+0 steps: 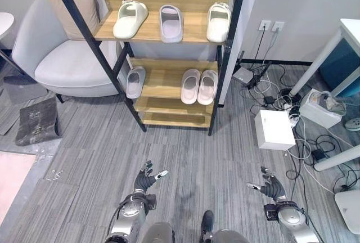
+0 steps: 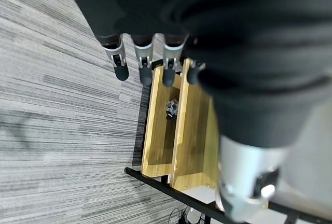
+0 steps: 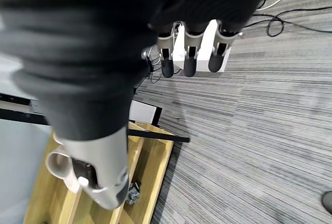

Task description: Arrange the slippers neatly on the shoe rack.

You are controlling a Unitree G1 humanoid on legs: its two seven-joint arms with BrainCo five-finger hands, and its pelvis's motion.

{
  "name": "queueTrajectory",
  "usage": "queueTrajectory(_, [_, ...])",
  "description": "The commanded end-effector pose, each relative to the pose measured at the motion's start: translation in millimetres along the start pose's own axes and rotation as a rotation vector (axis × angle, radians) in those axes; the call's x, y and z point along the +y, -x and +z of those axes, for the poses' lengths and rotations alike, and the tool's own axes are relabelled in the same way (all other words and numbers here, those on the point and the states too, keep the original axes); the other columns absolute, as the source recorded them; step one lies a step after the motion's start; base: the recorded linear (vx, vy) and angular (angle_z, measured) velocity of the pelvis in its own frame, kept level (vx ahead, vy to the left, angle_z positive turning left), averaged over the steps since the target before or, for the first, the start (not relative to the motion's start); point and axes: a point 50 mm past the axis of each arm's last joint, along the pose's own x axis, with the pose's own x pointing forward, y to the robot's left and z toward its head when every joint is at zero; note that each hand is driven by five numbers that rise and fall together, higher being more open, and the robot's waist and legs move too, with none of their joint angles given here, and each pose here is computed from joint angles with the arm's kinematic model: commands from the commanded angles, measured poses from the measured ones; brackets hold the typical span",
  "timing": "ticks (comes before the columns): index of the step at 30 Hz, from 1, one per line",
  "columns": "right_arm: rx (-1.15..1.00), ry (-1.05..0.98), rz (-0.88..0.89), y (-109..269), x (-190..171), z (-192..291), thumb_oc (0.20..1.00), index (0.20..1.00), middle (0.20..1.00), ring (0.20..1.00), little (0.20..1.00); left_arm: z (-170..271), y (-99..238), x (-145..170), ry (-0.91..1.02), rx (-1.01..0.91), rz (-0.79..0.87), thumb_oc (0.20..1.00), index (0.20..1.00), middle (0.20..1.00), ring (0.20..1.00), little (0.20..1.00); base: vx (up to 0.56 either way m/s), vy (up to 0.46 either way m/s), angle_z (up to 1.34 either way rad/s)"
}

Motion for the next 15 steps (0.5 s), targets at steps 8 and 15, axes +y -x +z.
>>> queueTrajectory(8, [-0.084,0.0,-0.014,-1.5,-6.0,15.7,1.0,1.0,1.0,1.0,1.0,10.0,-0.3,13.8,-0.023,-0.053,0.051,1.0,1.0,1.0,1.0,1.0,0.27,0.133,0.0])
queueTrajectory(15, [-0.082,-0.048,0.01,-0.9,9.5,16.7,1.0,1.0,1.0,1.0,1.0,10.3,0.6,17.7,-0.052,-0.055,0.054,1.0,1.0,1.0,1.0,1.0,0.31,0.29,-0.1])
